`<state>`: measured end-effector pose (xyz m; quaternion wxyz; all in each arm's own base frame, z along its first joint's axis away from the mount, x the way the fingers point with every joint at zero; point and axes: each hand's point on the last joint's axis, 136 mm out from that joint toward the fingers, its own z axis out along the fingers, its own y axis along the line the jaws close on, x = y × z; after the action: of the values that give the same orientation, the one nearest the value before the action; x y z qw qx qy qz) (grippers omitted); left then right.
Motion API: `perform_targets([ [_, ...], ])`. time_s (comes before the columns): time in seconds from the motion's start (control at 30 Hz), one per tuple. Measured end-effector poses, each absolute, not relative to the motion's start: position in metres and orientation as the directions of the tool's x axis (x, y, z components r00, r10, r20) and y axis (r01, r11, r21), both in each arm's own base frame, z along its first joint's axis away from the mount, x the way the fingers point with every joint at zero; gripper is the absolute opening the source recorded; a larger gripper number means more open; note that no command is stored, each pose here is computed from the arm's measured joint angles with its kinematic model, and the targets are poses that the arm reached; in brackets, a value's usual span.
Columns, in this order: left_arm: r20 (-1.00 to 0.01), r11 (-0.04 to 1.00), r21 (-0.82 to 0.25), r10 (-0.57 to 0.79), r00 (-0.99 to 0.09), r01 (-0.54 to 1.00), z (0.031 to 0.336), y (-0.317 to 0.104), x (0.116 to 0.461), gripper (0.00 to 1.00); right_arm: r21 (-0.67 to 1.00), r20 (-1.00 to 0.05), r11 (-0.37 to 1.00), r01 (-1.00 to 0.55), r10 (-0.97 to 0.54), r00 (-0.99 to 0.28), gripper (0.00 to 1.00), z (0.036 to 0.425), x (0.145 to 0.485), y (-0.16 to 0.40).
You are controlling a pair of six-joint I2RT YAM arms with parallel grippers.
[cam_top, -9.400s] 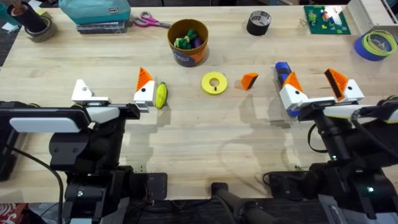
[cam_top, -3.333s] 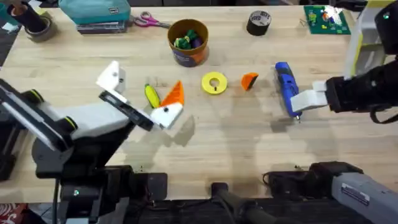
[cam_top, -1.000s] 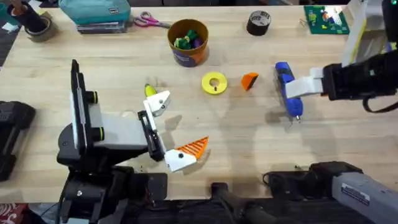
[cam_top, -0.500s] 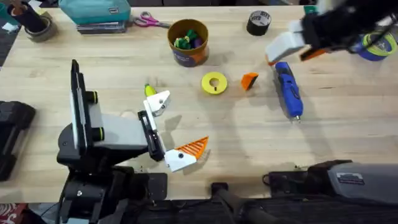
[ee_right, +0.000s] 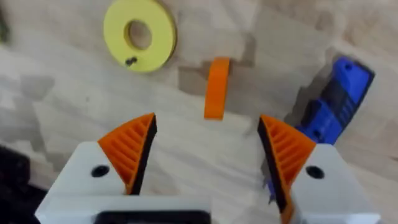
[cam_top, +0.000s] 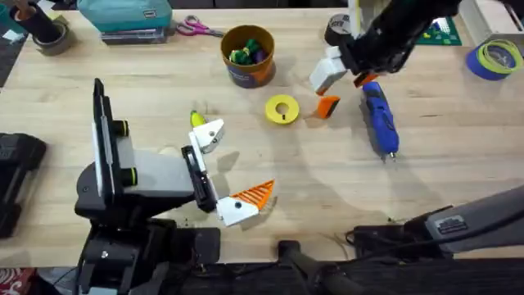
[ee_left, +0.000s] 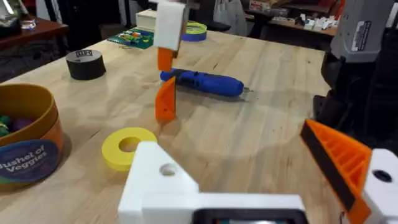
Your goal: Pick up the gripper from the table and insert it into the empty holder that is missing its gripper. Then pick up a screw, insert it into the mounting hole, and use the screwdriver to tighten it. Finally, clean up the table by picking up the vegetable and placing it into the bucket.
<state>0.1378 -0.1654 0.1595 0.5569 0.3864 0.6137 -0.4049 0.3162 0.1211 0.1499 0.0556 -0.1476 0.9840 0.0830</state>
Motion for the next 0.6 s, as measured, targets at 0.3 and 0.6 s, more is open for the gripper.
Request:
perform_targets([
  [0.3,-0.996,0.373,-0.067,0.023,-0.082,0.925,0.159,-0.165,0.138,0.985,0.125,-0.113,0.952,-0.281,-0.268,-0.957,0.983,0.105,0.312,0.117],
  [0.6,-0.996,0.373,-0.066,0.023,-0.081,0.925,0.16,-0.165,0.138,0.985,0.125,-0.141,0.944,-0.306,-0.289,-0.947,0.912,0.096,0.317,0.127],
])
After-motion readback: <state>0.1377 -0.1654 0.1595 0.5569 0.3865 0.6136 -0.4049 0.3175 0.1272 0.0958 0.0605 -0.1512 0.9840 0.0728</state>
